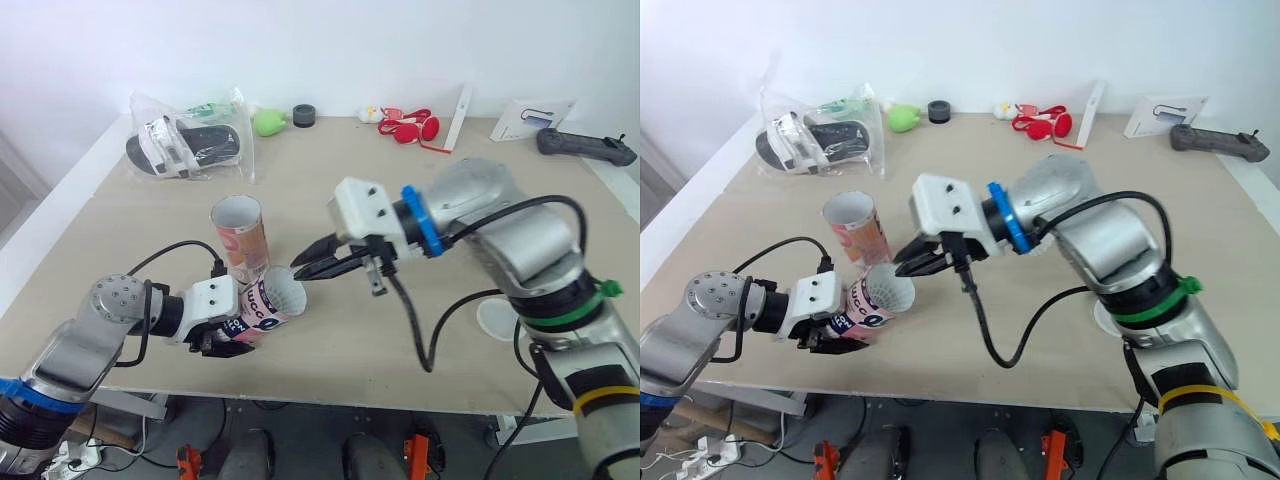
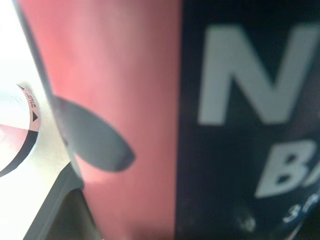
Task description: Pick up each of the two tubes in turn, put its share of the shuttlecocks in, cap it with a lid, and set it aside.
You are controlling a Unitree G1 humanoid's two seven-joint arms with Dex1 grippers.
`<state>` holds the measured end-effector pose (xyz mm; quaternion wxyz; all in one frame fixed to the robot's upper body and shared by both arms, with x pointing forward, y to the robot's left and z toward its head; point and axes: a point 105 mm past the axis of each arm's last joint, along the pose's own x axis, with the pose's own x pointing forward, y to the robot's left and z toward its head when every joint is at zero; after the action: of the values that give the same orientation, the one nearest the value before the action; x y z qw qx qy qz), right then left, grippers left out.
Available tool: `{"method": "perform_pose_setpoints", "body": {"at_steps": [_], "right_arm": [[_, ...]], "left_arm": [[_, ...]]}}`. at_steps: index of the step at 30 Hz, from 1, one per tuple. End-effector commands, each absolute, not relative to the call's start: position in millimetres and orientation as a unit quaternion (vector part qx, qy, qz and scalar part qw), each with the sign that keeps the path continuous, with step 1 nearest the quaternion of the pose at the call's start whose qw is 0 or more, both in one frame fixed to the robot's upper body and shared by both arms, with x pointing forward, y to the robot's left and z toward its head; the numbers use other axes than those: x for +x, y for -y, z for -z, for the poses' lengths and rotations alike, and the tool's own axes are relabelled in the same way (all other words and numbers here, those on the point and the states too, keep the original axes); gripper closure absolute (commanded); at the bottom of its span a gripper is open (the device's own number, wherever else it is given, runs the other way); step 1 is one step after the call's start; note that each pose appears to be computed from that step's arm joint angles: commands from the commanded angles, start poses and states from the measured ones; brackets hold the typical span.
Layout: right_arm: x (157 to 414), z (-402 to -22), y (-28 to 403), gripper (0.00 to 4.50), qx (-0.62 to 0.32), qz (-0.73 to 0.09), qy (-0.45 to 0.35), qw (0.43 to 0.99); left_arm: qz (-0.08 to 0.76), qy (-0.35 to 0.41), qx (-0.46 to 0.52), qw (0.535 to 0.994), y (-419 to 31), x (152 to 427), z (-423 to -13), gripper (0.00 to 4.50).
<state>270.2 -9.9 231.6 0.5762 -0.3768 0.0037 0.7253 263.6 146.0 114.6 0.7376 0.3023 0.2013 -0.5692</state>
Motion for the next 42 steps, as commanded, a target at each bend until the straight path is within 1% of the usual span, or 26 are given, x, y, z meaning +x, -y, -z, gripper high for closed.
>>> {"method": "perform_pose_setpoints", "body": {"at_steps": [1,7,12,17,23,26,30,42], "right_arm": [[274.4,-218.1,-3.2,4.46,-0.455,-0.713,0.003,0.533],[277.4,-192.3,-24.8,4.46,-0.503,-0.712,0.005,0.49],[269.2,-182.5,-40.1,4.46,-0.515,-0.721,0.014,0.463],[266.5,-175.5,-50.7,4.46,-0.528,-0.724,0.023,0.443],[257.7,-170.8,-55.9,4.46,-0.531,-0.738,0.035,0.415],[257.5,-174.0,-56.6,4.46,-0.526,-0.739,0.044,0.418],[253.3,-191.5,-49.9,4.46,-0.51,-0.748,0.057,0.42],[256.1,-232.4,-25.8,4.46,-0.501,-0.742,0.075,0.439]], "left_arm": [[0.581,-0.239,0.276,0.727,-139.0,254.5,-86.1,1.42],[0.583,-0.238,0.274,0.727,-135.4,252.1,-87.5,1.42],[0.584,-0.238,0.272,0.727,-133.9,251.3,-88.4,1.42],[0.584,-0.239,0.271,0.727,-133.4,250.5,-87.0,1.42],[0.586,-0.241,0.268,0.726,-132.7,249.8,-84.8,1.42],[0.586,-0.241,0.267,0.726,-132.6,250.4,-83.6,1.42],[0.586,-0.242,0.266,0.726,-133.5,251.5,-81.1,1.42],[0.58,-0.244,0.267,0.73,-140.4,254.0,-74.6,1.42]]}}
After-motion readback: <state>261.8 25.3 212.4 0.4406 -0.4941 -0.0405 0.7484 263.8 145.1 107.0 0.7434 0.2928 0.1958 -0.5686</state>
